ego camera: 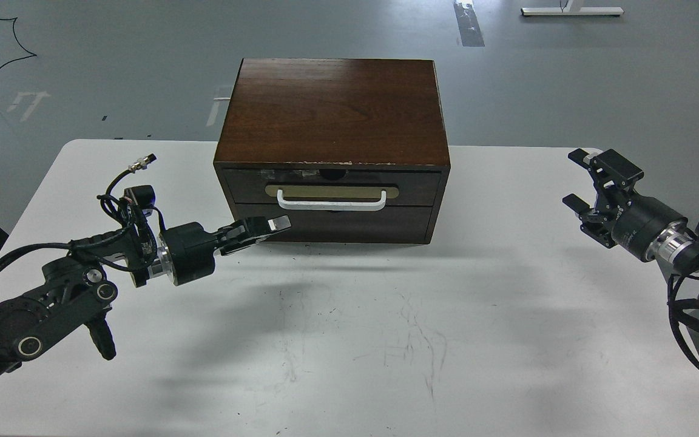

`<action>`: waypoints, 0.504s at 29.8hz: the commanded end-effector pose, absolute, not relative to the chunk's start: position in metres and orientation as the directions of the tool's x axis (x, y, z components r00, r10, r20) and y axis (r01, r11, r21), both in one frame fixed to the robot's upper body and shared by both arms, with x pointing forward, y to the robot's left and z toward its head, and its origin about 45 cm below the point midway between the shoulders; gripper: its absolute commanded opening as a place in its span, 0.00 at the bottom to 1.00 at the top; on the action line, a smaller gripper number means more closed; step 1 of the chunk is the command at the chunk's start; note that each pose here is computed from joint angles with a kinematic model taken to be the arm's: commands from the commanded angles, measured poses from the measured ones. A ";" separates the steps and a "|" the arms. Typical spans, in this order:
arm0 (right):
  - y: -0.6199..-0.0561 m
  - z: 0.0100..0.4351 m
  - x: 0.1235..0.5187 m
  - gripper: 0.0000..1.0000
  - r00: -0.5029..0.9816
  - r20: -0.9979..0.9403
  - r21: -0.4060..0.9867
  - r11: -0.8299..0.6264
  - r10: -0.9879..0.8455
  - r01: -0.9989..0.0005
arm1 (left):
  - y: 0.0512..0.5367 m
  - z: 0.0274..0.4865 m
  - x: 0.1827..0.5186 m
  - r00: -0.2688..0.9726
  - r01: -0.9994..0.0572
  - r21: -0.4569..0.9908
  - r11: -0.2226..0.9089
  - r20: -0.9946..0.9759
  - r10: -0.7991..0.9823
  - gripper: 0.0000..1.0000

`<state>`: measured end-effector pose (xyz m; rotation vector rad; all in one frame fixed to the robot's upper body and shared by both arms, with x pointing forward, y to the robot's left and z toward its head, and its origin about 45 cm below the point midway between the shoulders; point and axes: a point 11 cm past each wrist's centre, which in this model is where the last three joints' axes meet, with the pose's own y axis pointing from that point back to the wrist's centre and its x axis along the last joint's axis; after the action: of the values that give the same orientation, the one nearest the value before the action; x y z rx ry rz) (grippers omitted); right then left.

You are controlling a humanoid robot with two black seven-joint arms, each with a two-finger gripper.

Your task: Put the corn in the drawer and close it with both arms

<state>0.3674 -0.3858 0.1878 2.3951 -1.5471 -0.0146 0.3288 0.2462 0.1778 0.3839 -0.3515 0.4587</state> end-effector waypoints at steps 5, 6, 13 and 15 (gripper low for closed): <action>-0.386 0.187 0.367 1.00 0.424 0.146 0.247 -0.382 -0.894 -0.890 | 0.254 0.191 0.297 0.879 -0.427 0.272 0.862 0.348 0.326 0.04; -0.385 0.187 0.367 1.00 0.423 0.145 0.245 -0.382 -0.894 -0.891 | 0.254 0.199 0.297 0.879 -0.441 0.229 0.868 0.308 0.365 0.37; -0.382 0.195 0.373 1.00 0.413 0.134 0.211 -0.381 -0.901 -0.900 | 0.279 0.244 0.321 0.790 -0.609 -0.003 0.793 0.084 0.607 1.00; -0.382 0.197 0.374 1.00 0.408 0.132 0.204 -0.378 -0.903 -0.903 | 0.286 0.248 0.325 0.770 -0.634 -0.021 0.773 0.068 0.634 1.00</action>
<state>0.3714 -0.3826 0.1931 2.4132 -1.5688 -0.0068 0.3148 0.2720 0.2347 0.0760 -0.1075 0.6061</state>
